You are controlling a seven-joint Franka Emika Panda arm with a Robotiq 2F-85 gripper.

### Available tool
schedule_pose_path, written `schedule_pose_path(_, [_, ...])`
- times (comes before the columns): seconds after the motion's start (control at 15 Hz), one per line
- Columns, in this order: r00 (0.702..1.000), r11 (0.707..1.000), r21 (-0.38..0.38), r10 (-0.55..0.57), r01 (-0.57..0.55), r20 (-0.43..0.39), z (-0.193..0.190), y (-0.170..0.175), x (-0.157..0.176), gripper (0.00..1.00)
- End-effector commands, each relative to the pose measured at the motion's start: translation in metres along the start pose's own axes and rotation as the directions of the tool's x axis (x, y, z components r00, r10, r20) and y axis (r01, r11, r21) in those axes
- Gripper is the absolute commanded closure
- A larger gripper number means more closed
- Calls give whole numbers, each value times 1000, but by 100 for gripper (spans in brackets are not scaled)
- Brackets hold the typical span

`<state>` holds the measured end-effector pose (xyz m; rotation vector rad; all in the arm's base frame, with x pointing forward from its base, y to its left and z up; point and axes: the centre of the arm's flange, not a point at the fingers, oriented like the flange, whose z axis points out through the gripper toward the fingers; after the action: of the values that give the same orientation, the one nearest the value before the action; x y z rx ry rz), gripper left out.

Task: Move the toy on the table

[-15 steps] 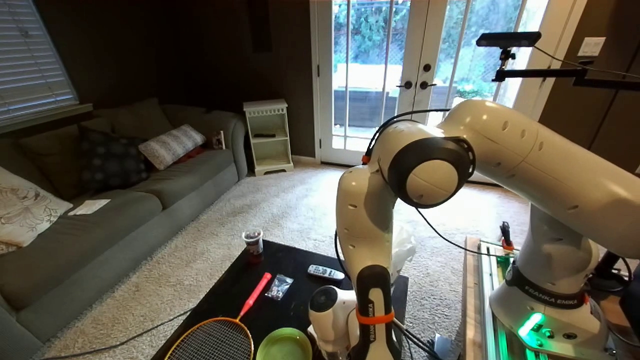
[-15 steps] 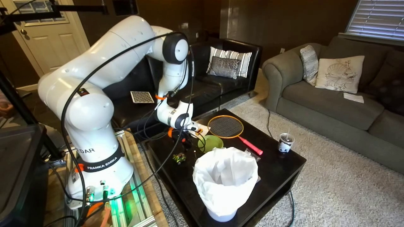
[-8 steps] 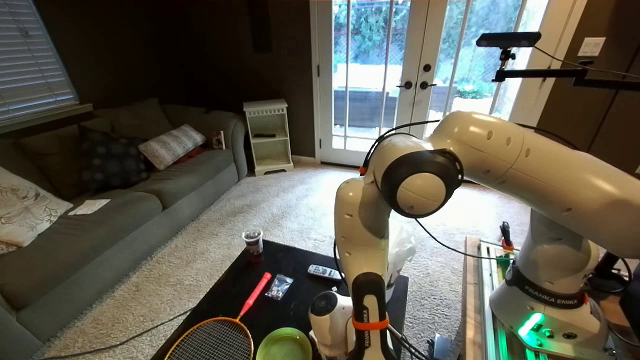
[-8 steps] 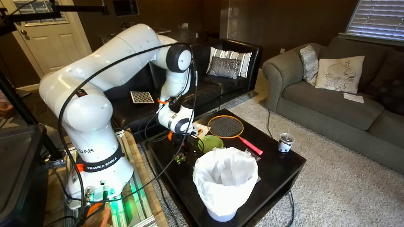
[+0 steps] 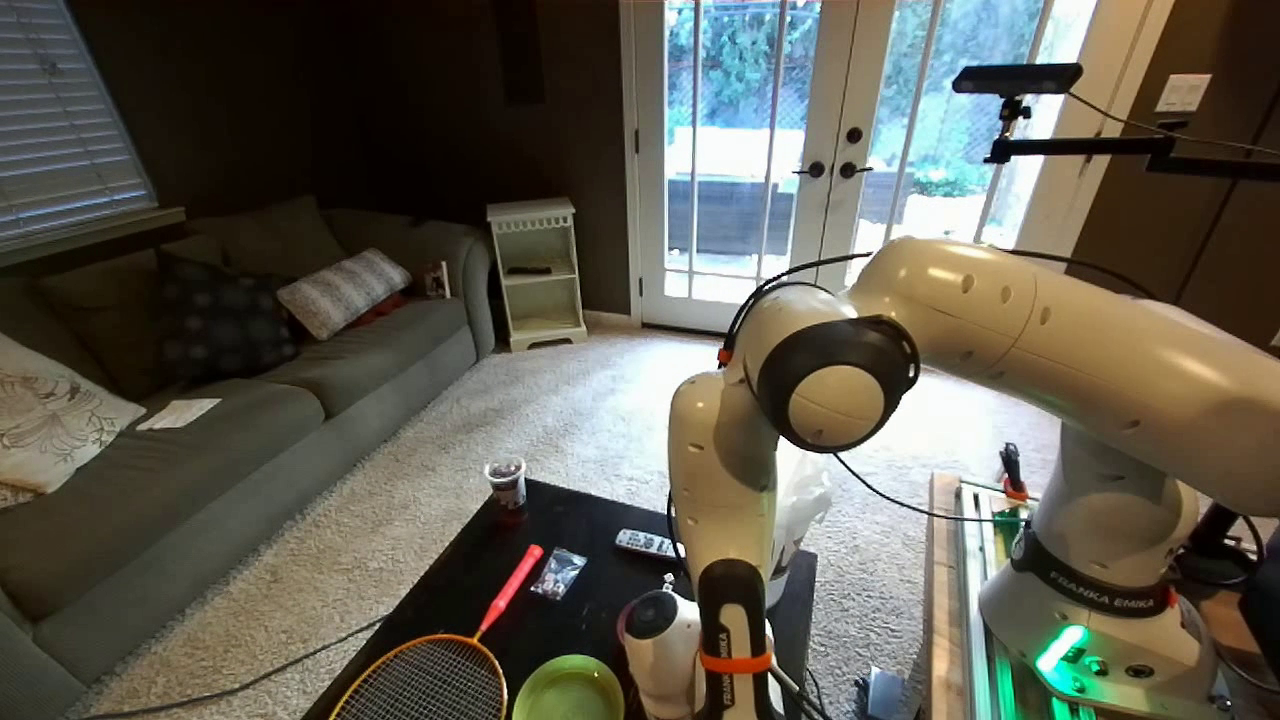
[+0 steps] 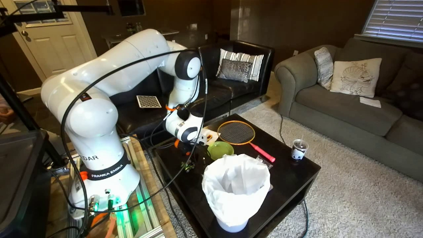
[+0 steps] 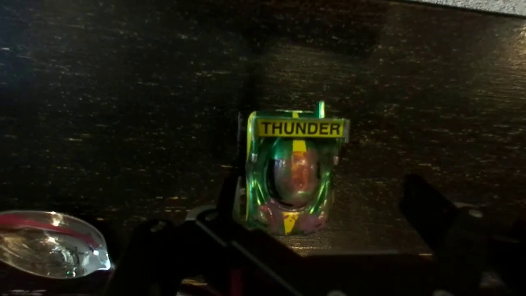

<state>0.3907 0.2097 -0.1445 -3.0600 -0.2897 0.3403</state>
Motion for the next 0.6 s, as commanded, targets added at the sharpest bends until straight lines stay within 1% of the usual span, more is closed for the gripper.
schedule_pose_path(0.0, [998, 998, 1, 66, -66, -12, 11, 0, 3, 0])
schedule_pose_path(0.4, [996, 996, -1, 91, -91, -3, 17, 5, 5, 0])
schedule_pose_path(0.47, [996, 996, -1, 94, -94, -3, 18, 6, 5, 20])
schedule_pose_path(0.53, [995, 995, -4, 97, -97, -4, 19, 8, 6, 28])
